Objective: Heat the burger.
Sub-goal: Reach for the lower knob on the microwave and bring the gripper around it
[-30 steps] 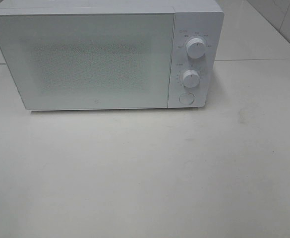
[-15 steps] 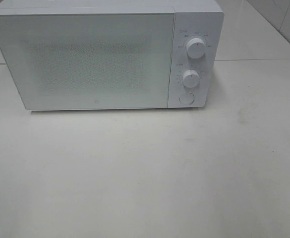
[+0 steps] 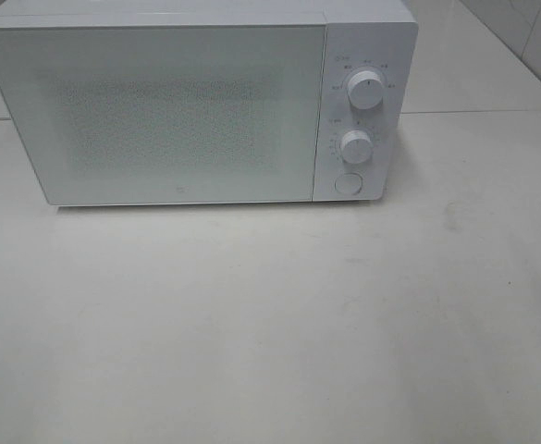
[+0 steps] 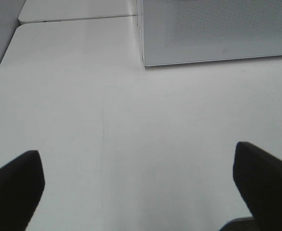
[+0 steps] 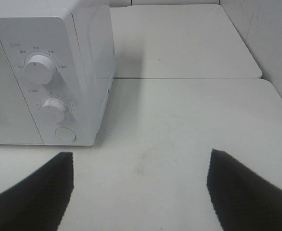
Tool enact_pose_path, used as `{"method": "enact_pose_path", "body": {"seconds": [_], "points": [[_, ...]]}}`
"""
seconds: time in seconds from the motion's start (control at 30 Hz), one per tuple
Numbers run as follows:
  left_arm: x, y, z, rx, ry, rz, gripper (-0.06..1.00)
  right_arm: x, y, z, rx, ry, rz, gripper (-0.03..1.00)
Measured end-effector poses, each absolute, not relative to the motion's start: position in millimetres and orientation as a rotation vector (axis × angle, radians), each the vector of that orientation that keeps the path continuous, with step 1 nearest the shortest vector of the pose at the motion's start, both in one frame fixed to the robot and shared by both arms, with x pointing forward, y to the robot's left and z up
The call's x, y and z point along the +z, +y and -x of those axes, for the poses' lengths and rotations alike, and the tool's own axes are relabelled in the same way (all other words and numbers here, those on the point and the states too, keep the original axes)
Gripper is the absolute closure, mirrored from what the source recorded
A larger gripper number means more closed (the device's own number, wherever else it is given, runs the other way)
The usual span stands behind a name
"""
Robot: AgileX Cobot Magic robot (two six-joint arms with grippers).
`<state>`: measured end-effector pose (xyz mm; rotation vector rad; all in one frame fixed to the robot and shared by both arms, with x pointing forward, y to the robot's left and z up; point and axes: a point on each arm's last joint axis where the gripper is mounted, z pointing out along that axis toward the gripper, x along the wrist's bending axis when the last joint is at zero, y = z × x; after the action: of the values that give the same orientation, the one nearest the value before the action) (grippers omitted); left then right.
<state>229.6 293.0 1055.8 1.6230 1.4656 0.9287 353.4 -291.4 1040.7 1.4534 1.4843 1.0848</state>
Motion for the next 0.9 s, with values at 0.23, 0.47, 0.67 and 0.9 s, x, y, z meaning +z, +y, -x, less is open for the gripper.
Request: {"method": "enact_pose_path", "body": {"seconds": [0.23, 0.47, 0.67, 0.9], "points": [[1056, 293, -230, 0.929, 1.466, -1.623, -0.05, 1033, -287, -387, 1.126, 1.473, -1.417, 0.22], [1056, 293, -230, 0.929, 1.466, -1.623, -0.05, 1024, -283, -416, 1.174, 1.451, -1.378, 0.22], [1056, 293, -230, 0.929, 1.466, -1.623, -0.05, 1022, -281, -427, 1.213, 1.422, -1.342, 0.22], [1056, 293, -230, 0.929, 1.466, -1.623, -0.05, 1017, -279, -444, 1.281, 1.333, -1.302, 0.22]]}}
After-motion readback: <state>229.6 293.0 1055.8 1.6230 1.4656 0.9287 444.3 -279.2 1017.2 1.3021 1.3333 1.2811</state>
